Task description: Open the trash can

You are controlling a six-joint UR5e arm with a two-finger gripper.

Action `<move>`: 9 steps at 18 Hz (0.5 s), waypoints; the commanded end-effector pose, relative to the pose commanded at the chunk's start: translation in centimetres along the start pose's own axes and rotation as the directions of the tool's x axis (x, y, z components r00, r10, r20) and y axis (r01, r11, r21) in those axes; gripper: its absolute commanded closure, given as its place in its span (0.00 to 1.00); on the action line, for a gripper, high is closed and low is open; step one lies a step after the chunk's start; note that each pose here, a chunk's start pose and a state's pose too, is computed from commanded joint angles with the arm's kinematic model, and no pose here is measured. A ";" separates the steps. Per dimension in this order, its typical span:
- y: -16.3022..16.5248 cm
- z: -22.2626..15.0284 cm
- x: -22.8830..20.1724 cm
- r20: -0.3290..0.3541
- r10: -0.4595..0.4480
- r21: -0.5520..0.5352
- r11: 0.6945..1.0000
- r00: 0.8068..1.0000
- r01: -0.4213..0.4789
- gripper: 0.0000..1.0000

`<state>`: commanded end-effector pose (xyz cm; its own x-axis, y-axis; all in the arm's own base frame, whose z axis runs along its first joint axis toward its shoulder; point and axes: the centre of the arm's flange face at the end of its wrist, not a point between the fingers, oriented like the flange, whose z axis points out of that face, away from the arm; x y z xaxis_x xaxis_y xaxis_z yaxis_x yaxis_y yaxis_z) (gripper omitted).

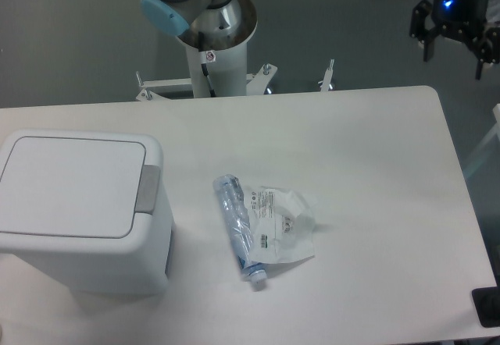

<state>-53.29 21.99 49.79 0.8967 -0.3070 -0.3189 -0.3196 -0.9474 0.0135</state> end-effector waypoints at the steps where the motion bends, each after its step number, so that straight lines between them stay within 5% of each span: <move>1: 0.0 0.1 0.1 -0.003 0.001 -0.001 1.000 1.000 -0.001 0.00; 7: -2.8 -0.1 0.2 -0.003 -0.105 0.019 0.994 0.994 0.105 0.00; 9: -4.2 -0.4 0.4 -0.010 -0.233 0.077 0.969 0.972 0.233 0.00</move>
<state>-51.50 25.81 49.99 0.9496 -0.0785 -0.3036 -0.1242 -0.9831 -0.1345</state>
